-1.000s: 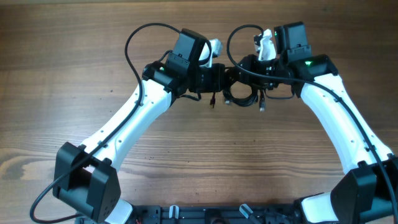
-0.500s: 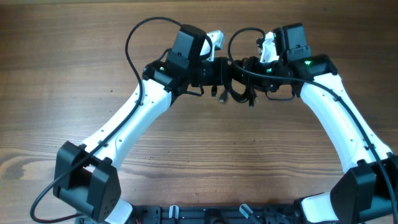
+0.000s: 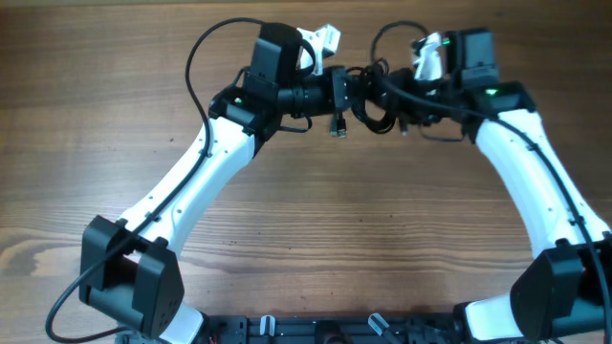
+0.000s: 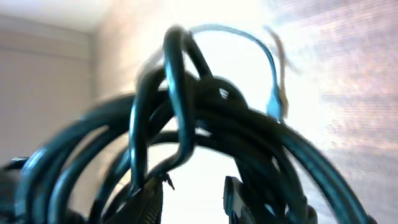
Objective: Untangle cables
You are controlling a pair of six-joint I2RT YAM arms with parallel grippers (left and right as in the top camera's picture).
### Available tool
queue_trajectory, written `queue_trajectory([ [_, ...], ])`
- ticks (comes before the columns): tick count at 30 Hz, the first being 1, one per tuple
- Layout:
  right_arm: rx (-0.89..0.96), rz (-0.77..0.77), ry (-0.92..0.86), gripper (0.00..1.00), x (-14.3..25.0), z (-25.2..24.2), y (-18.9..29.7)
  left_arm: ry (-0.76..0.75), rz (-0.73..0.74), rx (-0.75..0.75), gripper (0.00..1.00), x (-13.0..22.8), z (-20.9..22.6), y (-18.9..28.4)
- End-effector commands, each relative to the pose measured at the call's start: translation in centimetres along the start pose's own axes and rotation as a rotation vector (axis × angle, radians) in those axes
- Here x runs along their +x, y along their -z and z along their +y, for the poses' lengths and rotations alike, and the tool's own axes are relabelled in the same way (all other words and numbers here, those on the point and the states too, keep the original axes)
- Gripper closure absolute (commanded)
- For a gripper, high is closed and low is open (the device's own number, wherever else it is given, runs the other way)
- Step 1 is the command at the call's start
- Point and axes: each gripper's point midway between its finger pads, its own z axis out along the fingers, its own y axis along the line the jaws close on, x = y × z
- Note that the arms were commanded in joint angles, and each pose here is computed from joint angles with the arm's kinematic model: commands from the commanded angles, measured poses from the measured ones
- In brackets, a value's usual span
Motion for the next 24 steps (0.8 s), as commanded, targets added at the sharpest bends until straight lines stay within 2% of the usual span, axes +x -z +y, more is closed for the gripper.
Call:
queue_trajectory([
  [1, -0.153, -0.005, -0.016, 0.64, -1.7, 0.8, 1.5, 0.033, 0.055, 0.187, 0.96, -0.4, -3.8, 1.8],
  [6, -0.297, 0.006, -0.02, 0.62, -2.3, 3.8, 2.1, -0.009, 0.078, 0.321, 0.96, -0.7, -6.7, 2.6],
  [11, -0.423, 0.042, 0.007, 0.62, -2.2, 6.3, 3.0, -0.016, 0.078, 0.322, 0.96, -0.7, -6.7, 2.7],
  [17, -0.4, 0.045, 0.007, 0.62, -2.0, 5.7, 2.9, -0.055, 0.019, 0.303, 0.96, -2.8, -4.9, 4.4],
  [24, -0.418, 0.051, -0.015, 0.62, -2.1, 6.2, 3.0, -0.13, 0.046, 0.35, 0.96, -2.7, -4.8, 5.7],
])
